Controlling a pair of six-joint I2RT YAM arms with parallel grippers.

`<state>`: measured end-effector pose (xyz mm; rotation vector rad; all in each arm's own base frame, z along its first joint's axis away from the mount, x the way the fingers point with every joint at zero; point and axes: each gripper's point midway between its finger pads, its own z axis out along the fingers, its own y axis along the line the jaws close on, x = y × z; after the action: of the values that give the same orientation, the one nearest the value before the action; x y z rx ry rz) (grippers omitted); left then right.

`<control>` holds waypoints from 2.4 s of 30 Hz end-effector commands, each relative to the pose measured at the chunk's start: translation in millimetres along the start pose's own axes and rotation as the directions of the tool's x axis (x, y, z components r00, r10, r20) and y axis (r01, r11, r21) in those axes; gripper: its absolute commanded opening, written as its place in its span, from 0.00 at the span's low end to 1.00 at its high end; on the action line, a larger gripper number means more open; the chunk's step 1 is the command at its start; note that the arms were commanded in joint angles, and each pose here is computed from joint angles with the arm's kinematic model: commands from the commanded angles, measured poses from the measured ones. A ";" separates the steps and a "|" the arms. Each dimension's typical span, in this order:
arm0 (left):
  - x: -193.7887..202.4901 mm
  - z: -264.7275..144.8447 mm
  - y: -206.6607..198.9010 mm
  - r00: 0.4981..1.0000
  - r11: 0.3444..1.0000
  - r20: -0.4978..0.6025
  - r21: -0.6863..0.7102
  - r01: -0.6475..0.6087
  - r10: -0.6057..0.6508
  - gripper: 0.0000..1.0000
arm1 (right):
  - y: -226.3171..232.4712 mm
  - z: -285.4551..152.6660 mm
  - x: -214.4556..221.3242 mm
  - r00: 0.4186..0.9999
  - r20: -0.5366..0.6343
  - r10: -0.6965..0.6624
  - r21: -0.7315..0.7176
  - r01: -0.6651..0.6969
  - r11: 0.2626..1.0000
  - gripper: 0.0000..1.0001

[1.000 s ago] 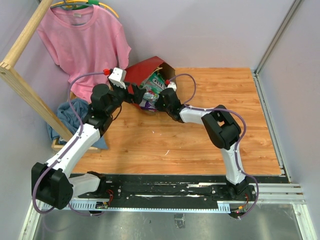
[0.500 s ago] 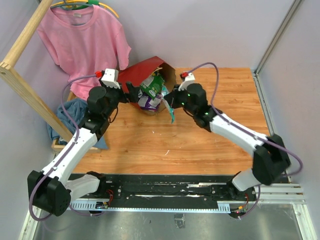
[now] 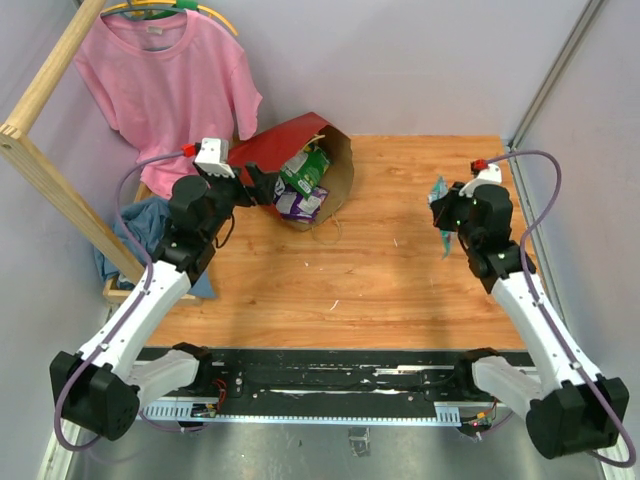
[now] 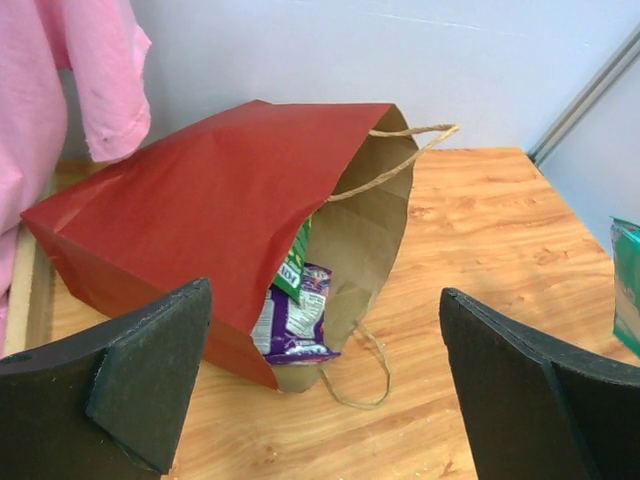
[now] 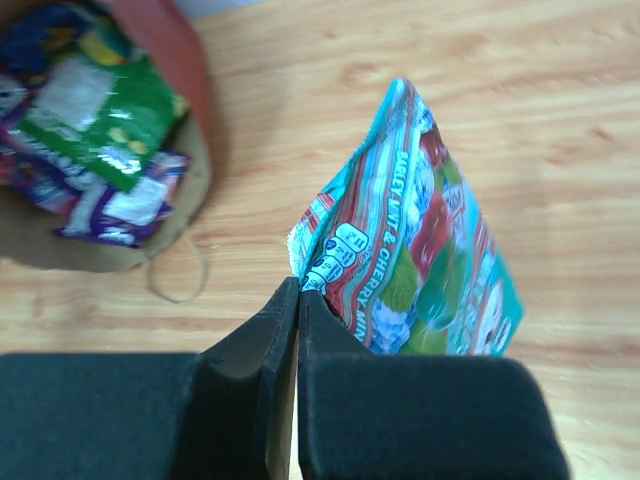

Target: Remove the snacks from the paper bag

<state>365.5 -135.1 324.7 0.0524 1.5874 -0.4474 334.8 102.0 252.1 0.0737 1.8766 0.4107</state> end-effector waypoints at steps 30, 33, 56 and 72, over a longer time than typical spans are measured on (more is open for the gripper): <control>30.5 17.4 -0.1 0.988 1.000 -0.149 0.004 0.031 -0.030 1.00 | -54.2 184.5 70.3 0.912 -0.407 -0.057 0.033 0.077 0.997 0.96; 31.2 18.9 -1.5 0.988 0.999 -0.148 0.012 0.036 -0.034 1.00 | -53.1 165.6 57.2 0.935 -0.355 -0.015 0.073 0.044 0.996 0.95; 38.1 16.4 -0.9 0.986 1.000 -0.164 0.024 0.010 -0.006 1.00 | -183.0 187.9 87.3 0.923 -0.326 0.205 0.452 -0.038 0.891 0.76; 48.1 19.5 3.4 0.981 1.000 -0.194 0.013 -0.006 0.008 1.00 | -228.6 248.6 71.8 0.910 -0.394 0.126 0.463 0.078 0.883 0.79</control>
<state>376.8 -151.0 280.4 0.1035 1.7751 -0.4713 578.1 -11.2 57.1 0.3619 2.3111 0.0371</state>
